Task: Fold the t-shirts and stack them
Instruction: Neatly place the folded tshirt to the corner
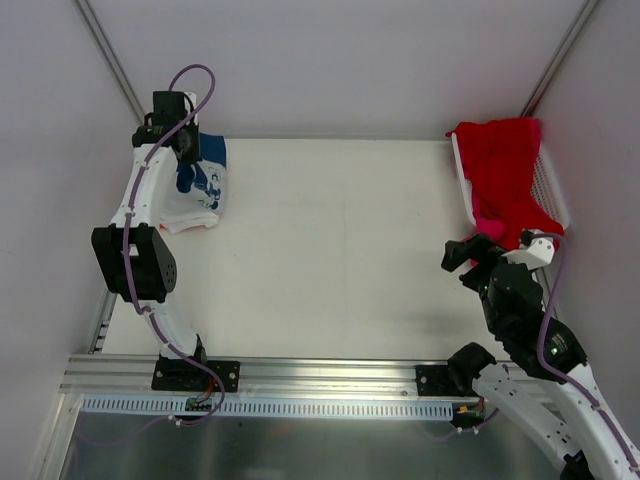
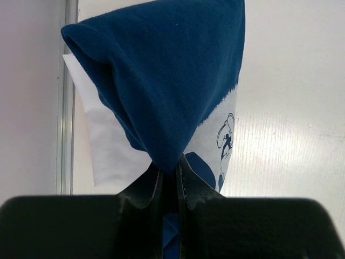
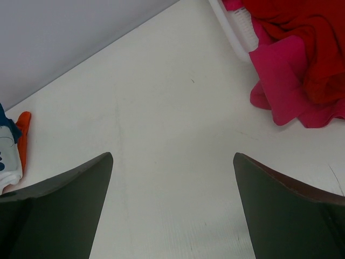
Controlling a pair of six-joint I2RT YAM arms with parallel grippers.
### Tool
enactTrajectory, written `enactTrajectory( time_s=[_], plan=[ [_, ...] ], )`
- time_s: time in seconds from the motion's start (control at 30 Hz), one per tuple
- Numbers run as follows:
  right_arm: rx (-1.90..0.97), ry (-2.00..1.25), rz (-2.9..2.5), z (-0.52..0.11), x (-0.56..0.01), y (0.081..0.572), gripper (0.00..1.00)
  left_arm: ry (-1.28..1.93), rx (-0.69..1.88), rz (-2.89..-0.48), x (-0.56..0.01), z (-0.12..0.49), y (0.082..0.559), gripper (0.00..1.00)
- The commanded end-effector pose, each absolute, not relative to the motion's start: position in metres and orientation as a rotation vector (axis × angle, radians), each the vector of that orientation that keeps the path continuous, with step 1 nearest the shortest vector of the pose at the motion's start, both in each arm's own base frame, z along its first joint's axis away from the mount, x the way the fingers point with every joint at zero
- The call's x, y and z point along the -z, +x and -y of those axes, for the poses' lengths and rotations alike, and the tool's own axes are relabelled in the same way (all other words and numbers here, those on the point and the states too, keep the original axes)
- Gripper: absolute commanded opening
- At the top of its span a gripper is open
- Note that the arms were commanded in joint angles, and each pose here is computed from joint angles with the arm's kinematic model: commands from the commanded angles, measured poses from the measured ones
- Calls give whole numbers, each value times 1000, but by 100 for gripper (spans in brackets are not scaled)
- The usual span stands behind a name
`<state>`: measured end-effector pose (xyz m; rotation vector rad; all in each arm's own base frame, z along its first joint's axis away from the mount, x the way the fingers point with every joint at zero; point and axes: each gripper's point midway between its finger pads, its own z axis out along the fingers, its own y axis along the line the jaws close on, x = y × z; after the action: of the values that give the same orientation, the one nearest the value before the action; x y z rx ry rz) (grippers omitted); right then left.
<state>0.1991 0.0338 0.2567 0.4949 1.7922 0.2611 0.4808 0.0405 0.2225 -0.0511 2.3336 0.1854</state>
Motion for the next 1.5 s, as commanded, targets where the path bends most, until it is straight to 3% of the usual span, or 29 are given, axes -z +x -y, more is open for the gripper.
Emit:
enactTrajectory(
  time_s=[0.0, 0.7, 1.33, 1.37, 1.47],
  plan=[
    [-276, 477, -1775, -38, -264, 204, 99, -47, -248, -2289, -233, -54, 483, 0],
    [-238, 424, -1810, -40, -255, 205, 99, -155, -665, -2355, -179, -123, 469, 0],
    [-199, 429, -1838, -38, -238, 207, 100, -513, -357, -2407, -121, -167, 474, 0],
    [-195, 426, -1842, -38, -237, 207, 99, -560, -351, -2409, -115, -174, 473, 2],
    [-186, 423, -1848, -37, -237, 208, 100, -619, -319, -2417, -102, -182, 472, 23]
  ],
)
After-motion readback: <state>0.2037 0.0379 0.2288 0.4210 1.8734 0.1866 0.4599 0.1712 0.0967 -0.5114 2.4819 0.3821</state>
